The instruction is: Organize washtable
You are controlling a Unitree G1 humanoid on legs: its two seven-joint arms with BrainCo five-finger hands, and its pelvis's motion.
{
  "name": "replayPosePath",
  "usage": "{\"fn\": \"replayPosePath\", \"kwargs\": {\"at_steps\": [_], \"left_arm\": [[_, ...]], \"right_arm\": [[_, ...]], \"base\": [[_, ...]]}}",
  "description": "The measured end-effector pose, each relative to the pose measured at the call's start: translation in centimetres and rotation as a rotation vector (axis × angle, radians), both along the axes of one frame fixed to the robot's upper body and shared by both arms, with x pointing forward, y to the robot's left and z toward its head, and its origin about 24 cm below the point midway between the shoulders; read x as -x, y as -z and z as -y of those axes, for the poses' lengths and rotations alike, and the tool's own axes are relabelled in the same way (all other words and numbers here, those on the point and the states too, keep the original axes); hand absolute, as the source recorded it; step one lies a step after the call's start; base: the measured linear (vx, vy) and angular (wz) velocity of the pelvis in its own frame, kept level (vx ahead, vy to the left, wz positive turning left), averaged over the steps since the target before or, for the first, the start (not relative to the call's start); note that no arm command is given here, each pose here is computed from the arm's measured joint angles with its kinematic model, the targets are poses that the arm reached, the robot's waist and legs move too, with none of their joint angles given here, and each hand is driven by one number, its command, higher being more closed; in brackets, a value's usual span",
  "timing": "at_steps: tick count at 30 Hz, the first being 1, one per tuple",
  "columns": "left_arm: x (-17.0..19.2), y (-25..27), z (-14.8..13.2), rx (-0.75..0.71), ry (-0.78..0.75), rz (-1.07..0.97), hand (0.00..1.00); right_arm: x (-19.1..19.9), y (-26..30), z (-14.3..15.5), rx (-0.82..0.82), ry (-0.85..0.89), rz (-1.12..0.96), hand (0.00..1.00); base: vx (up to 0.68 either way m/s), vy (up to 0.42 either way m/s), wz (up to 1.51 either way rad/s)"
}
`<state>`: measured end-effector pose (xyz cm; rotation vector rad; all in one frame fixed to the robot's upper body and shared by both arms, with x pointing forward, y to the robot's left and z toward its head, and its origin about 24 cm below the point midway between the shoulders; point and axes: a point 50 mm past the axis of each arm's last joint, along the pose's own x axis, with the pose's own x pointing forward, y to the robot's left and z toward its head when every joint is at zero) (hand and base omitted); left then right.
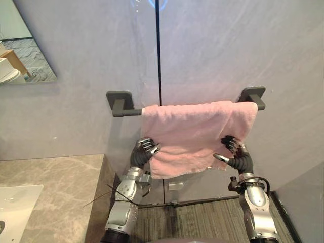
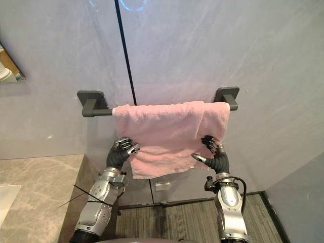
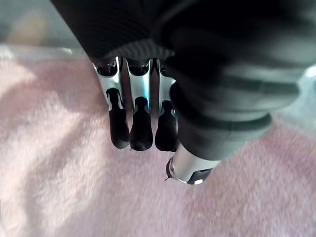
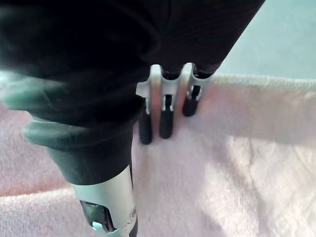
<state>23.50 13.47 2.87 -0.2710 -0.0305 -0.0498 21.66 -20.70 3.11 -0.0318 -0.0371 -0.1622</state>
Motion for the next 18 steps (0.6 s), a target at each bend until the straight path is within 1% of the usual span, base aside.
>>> {"fn": "replayPosePath", "kwargs": {"at_steps": [4,8,13,18], "left_arm": [[0.7,0.7,-1.4,0.001,-0.071,-0.034,0.00],[2.4,1.9,-2.4,0.027,-0.133,-0.089,0.00],[4.8,3.3,-2.5,0.086,-0.168,-0.159,0.00],[6.9,4.4,-2.3,0.119,-0.169,-0.223,0.00]], "right_arm": [[0.6,0.3,0.7,-0.021,0.054,-0.009,0.00],[1.7,1.1,1.2,-0.013,0.116,-0.048,0.00],[3.6,2.6,1.0,-0.014,0.153,-0.123,0.00],[5.8,4.1,-0.1,-0.018,0.131,-0.210,0.00]], "base": [[0.00,0.000,0.00],[0.00,0.000,0.00],[0.00,0.000,0.00],[0.00,-0.007,0.00]]}}
